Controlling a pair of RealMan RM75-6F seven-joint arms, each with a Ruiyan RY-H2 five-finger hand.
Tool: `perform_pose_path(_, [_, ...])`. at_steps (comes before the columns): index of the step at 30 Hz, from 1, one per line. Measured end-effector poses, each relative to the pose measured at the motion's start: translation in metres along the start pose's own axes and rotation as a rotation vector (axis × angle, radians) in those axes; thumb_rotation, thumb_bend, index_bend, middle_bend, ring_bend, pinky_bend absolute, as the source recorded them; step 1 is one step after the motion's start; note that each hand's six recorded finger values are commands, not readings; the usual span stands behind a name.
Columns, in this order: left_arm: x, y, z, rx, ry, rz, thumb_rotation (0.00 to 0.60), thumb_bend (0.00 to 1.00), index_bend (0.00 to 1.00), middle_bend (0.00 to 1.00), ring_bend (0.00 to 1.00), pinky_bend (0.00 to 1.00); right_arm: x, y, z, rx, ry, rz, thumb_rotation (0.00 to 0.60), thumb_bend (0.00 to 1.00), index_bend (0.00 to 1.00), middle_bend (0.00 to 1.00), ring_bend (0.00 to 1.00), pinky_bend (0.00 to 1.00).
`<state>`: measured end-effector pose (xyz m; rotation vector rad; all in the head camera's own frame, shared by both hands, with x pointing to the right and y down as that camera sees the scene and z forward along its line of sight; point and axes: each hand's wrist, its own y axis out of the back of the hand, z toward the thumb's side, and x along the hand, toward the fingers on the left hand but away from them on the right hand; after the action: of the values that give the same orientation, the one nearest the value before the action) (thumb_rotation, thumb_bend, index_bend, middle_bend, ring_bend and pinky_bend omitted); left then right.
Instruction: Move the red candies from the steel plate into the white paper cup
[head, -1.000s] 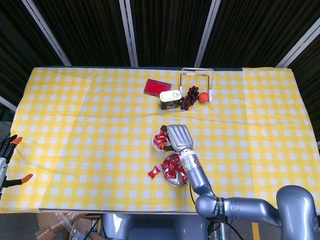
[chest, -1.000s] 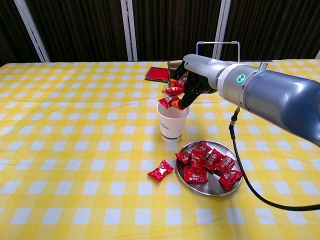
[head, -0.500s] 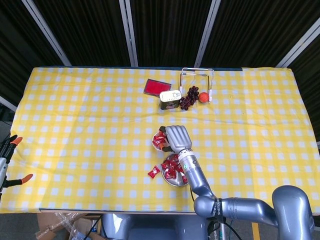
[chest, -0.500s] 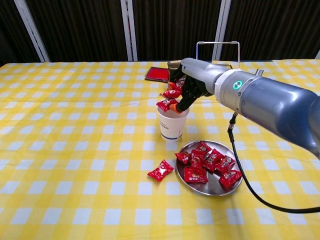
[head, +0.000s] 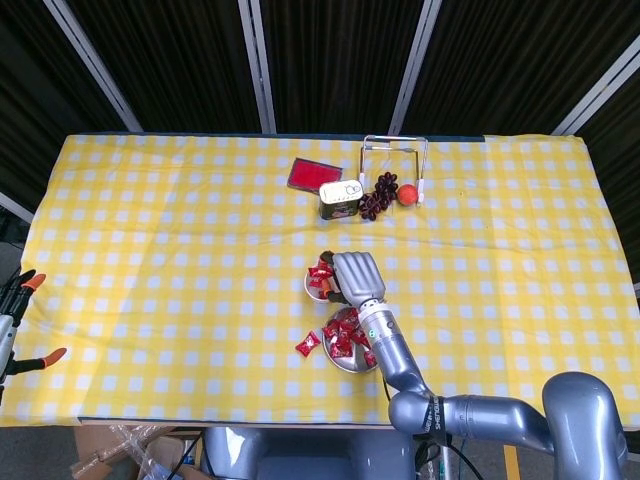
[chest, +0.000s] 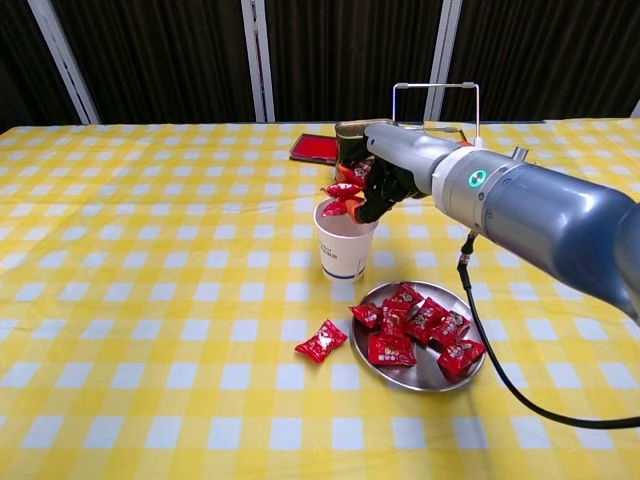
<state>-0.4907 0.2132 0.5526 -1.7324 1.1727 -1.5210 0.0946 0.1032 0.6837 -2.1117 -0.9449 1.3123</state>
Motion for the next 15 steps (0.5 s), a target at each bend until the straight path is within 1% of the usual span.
perform_pose_path(9, [0.0001,0.0002,0.0002,0.001,-0.001,0.001,0.600,0.03,0.00,0.00,0.00,0.00,0.0010,-0.0011,-0.0003,-0.006,0.009,0.000,0.600,0.56,0.43,0.82,0.97,1.00])
perform_pose_path(15, [0.0001,0.0002,0.0005,0.001,-0.002,0.001,0.600,0.03,0.00,0.00,0.00,0.00,0.0039,-0.0017,0.0001,-0.007,0.017,0.002,0.600,0.56,0.41,0.82,0.97,1.00])
